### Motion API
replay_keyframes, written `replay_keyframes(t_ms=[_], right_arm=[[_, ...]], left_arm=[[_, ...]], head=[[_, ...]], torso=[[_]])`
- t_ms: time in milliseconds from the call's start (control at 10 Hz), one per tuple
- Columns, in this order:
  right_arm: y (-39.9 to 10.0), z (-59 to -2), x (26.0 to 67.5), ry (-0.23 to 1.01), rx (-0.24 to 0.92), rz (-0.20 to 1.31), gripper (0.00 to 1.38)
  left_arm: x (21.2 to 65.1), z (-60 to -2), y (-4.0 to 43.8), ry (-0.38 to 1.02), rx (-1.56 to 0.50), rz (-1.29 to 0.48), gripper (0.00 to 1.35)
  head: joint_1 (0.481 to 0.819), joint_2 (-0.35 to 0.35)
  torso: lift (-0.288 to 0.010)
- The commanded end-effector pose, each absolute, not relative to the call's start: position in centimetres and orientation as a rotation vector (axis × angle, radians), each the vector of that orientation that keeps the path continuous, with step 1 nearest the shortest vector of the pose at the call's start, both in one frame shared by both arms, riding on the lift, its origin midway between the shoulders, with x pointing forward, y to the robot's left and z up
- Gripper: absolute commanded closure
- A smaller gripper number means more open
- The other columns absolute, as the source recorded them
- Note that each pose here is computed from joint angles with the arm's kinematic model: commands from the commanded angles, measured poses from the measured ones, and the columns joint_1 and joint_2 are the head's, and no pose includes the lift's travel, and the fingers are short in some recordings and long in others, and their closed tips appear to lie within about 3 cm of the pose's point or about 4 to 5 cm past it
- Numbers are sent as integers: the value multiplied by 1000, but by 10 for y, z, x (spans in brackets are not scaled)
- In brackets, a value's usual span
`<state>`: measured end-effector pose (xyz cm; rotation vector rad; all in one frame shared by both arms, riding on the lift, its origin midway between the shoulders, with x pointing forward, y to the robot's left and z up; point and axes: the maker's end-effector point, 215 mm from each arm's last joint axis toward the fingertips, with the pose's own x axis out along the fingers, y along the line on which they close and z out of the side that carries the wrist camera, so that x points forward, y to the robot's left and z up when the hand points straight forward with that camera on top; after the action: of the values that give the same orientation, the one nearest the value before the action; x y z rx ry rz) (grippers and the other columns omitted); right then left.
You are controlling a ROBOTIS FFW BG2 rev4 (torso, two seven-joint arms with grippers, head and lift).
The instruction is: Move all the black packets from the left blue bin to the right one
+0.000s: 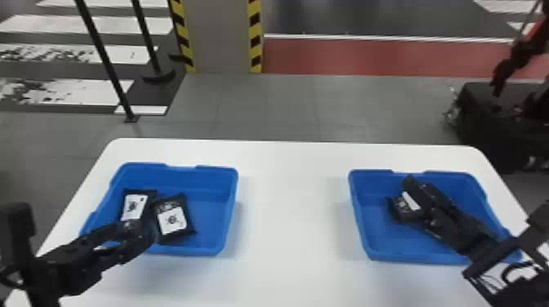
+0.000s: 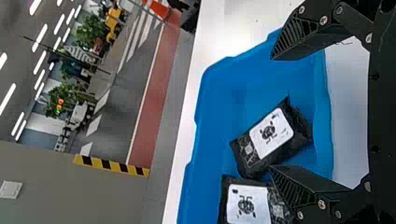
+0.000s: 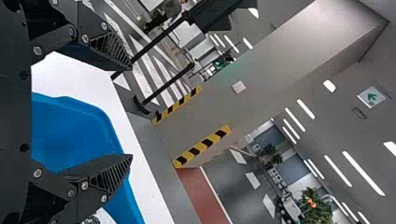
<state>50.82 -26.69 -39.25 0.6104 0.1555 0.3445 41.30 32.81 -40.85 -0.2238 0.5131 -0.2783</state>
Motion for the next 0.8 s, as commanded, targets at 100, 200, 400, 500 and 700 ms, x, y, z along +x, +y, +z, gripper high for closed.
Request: replay_keyframes(t_ms=[100, 200, 400, 500, 700], right_arm=[[-259, -403, 497, 187, 631, 359, 392], [-256, -406, 496, 192, 638, 361, 392], [-254, -408, 495, 199, 647, 363, 392], [-253, -408, 496, 199, 647, 364, 392], [-252, -406, 495, 197, 658, 369, 392]], left_arm=[[441, -418, 334, 561, -202, -248, 217], [457, -429, 316, 621, -220, -281, 217], [477, -438, 292, 690, -231, -296, 217], [485, -442, 285, 711, -235, -299, 217], [486, -440, 271, 725, -225, -293, 217]], head=[[695, 84], [695, 92], [695, 68], [695, 53], [695, 37]], torso=[[-110], [-110], [-110], [-110], [-110]])
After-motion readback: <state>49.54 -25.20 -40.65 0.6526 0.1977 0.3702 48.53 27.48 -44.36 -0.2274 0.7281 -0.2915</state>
